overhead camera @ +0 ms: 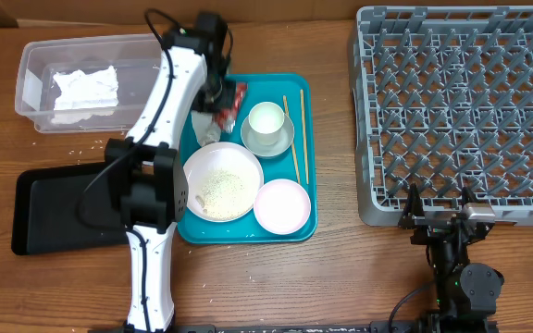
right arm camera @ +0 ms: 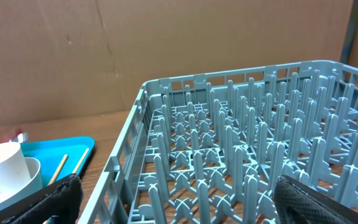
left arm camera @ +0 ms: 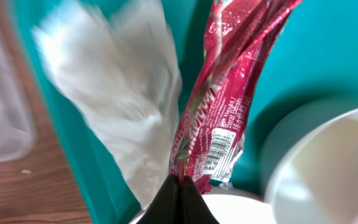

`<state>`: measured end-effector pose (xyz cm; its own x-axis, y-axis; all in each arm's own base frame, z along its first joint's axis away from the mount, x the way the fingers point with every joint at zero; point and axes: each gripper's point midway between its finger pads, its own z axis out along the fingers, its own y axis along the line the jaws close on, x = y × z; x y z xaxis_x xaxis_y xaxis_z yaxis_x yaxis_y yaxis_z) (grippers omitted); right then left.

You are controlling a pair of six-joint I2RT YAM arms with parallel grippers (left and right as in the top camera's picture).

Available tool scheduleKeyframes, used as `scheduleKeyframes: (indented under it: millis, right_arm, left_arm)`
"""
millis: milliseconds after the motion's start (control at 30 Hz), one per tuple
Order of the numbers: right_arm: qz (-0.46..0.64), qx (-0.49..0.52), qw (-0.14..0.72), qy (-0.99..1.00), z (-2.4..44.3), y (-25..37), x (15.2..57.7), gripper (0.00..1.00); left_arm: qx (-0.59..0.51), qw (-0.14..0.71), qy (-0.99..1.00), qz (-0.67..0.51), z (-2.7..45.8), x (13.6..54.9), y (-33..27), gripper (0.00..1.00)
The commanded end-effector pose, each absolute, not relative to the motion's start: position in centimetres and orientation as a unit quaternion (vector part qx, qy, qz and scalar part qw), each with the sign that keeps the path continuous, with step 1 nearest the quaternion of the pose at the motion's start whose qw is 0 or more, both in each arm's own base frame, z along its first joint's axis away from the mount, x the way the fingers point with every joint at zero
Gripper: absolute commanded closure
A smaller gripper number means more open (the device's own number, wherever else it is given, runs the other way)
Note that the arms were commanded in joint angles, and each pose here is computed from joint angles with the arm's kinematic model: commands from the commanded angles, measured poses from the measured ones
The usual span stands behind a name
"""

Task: Sort waste into correct bins and load items into the dishwasher
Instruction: 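Move the red wrapper left and drop it into the clear bin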

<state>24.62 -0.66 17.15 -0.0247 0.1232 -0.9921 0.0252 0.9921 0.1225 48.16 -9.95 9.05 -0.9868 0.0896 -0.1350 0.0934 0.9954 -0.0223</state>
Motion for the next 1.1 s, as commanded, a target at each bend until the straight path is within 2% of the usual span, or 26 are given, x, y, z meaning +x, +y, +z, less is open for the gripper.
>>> scheduleKeyframes:
  millis: [0,167,233,433,567,600,667,700,733,767,800,900,1000,1067]
  right_arm:
    - [0.036,0.050,0.698,0.714,17.0,-0.6,24.6,0.00]
    - [0.036,0.050,0.698,0.714,17.0,-0.6,24.6,0.00]
    - [0.036,0.050,0.698,0.714,17.0,-0.6,24.6,0.00]
    - [0.036,0.050,0.698,0.714,17.0,-0.6,24.6,0.00]
    - [0.036,0.051,0.698,0.714,17.0,-0.6,24.6,0.00]
    - [0.036,0.051,0.698,0.714,17.0,-0.6,24.6,0.00]
    - [0.036,0.050,0.698,0.714,17.0,-0.6,24.6,0.00]
    - [0.036,0.051,0.698,0.714,17.0,-0.6,24.6,0.00]
    - [0.036,0.051,0.698,0.714,17.0,-0.6,24.6,0.00]
    - [0.036,0.051,0.698,0.714,17.0,-0.6,24.6,0.00]
    - [0.036,0.051,0.698,0.714,17.0,-0.6,24.6,0.00]
    - [0.036,0.051,0.698,0.714,17.0,-0.6,24.6,0.00]
    - [0.036,0.050,0.698,0.714,17.0,-0.6,24.6,0.00]
    - [0.036,0.051,0.698,0.714,17.0,-0.6,24.6,0.00]
  left_arm:
    - [-0.025,0.159,0.985,-0.070,16.6,51.2,-9.9,0.96]
    - [-0.116,0.248,0.954,-0.119,24.4,52.9,-7.6,0.96]
    - [-0.187,0.279,0.934,-0.119,26.6,53.5,-4.3,0.96]
    - [-0.383,0.259,0.884,-0.066,24.3,53.1,4.0,0.96]
    - [-0.487,0.223,0.843,-0.056,21.7,52.3,6.7,0.96]
    - [-0.502,0.216,0.835,-0.056,21.2,52.1,7.1,0.90]
    - [-0.534,0.202,0.819,-0.057,20.4,51.8,7.7,0.38]
    - [-0.539,0.198,0.816,-0.060,20.2,51.8,7.7,0.17]
    - [-0.539,0.194,0.817,-0.063,20.0,51.7,7.7,0.04]
    - [-0.538,0.191,0.818,-0.069,20.0,51.7,7.6,0.01]
    - [-0.529,0.189,0.824,-0.077,20.0,51.9,7.2,0.02]
    - [-0.458,0.187,0.860,-0.125,20.5,52.8,5.2,0.16]
    - [-0.340,0.187,0.899,-0.203,21.5,53.8,1.3,0.18]
    - [-0.256,0.190,0.915,-0.247,22.2,54.0,-1.6,0.24]
